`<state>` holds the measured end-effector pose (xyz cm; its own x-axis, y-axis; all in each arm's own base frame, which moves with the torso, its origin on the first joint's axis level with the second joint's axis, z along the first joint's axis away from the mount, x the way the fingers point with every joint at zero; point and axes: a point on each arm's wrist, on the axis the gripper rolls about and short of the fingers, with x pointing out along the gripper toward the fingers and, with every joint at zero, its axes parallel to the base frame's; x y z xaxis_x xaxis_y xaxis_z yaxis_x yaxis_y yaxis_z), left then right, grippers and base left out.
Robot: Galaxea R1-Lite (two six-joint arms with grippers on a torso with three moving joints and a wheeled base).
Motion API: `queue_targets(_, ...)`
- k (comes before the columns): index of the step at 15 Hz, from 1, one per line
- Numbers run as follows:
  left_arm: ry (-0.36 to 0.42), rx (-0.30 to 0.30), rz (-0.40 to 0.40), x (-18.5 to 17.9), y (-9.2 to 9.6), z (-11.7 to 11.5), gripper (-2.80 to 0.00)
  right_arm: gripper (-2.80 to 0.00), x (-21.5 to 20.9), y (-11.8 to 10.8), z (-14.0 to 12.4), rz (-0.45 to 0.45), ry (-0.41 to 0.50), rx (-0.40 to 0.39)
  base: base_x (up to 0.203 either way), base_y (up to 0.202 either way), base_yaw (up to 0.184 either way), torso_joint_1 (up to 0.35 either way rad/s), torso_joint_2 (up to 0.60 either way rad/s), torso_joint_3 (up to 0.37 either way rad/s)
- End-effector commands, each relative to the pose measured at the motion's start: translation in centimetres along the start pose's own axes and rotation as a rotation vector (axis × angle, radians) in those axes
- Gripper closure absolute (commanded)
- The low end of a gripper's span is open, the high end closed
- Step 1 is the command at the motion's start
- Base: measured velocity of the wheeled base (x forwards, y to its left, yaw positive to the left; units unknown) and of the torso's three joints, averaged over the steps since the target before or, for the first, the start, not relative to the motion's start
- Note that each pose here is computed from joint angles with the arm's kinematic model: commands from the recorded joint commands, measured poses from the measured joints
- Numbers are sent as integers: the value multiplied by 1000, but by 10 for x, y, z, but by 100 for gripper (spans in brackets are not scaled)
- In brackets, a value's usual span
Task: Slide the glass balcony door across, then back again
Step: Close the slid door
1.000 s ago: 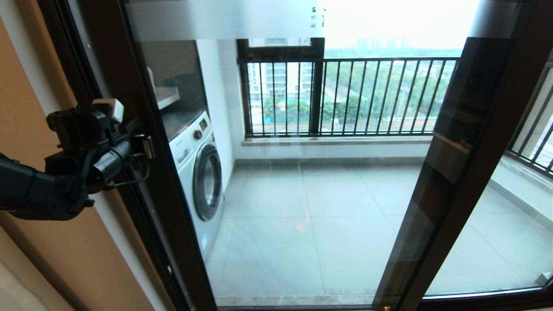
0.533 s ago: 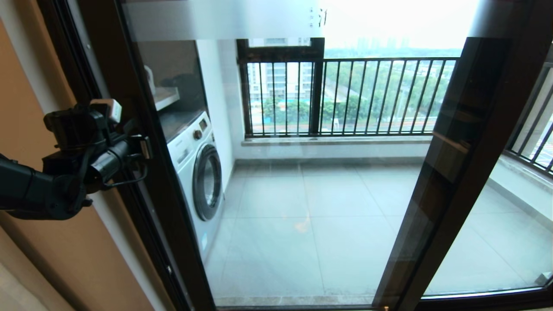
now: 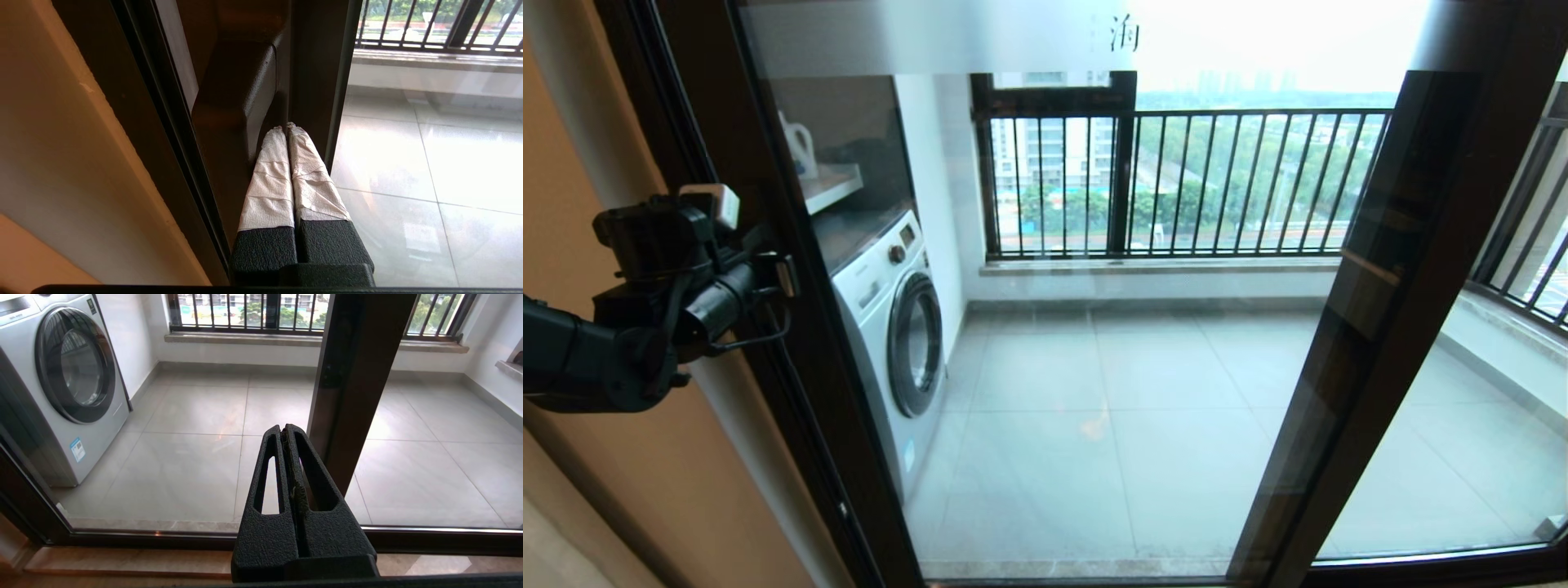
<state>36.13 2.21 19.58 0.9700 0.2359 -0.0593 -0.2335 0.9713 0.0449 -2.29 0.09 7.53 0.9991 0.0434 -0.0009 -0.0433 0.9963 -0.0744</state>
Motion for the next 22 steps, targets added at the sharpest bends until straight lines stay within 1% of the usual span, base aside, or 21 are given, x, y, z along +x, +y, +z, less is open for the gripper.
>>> queue_targets(1, -2, -1, 9, 1, 4, 0, 0, 0, 0, 0, -1, 1, 2, -1, 0, 0, 0, 0, 0, 0)
queue_targets(5, 3, -3, 17, 1, 17, -2, 0, 0, 0, 0, -1, 1, 2, -1, 0, 0, 0, 0, 0, 0)
queue_targets(9, -1, -3, 18, 0, 19, 0, 0, 0, 0, 0, -1, 1, 2, -1, 0, 0, 0, 0, 0, 0)
queue_targets(11, -15, -6, 20, -5, 21, 5, 0, 0, 0, 0, -1, 1, 2, -1, 0, 0, 0, 0, 0, 0)
queue_targets(14, -3, -3, -34, -21, 20, 4, 0, 0, 0, 0, -1, 1, 2, -1, 0, 0, 0, 0, 0, 0)
queue_targets(16, -4, -6, -35, -23, 22, 4, 0, 0, 0, 0, -1, 1, 2, -1, 0, 0, 0, 0, 0, 0)
queue_targets(18, -23, -11, -32, -25, 23, 10, 0, 0, 0, 0, -1, 1, 2, -1, 0, 0, 0, 0, 0, 0)
queue_targets(20, -55, -14, -37, -35, 25, 21, 0, 0, 0, 0, -1, 1, 2, -1, 0, 0, 0, 0, 0, 0)
queue_targets(22, -71, -15, -65, -45, 25, 26, 0, 0, 0, 0, -1, 1, 2, -1, 0, 0, 0, 0, 0, 0)
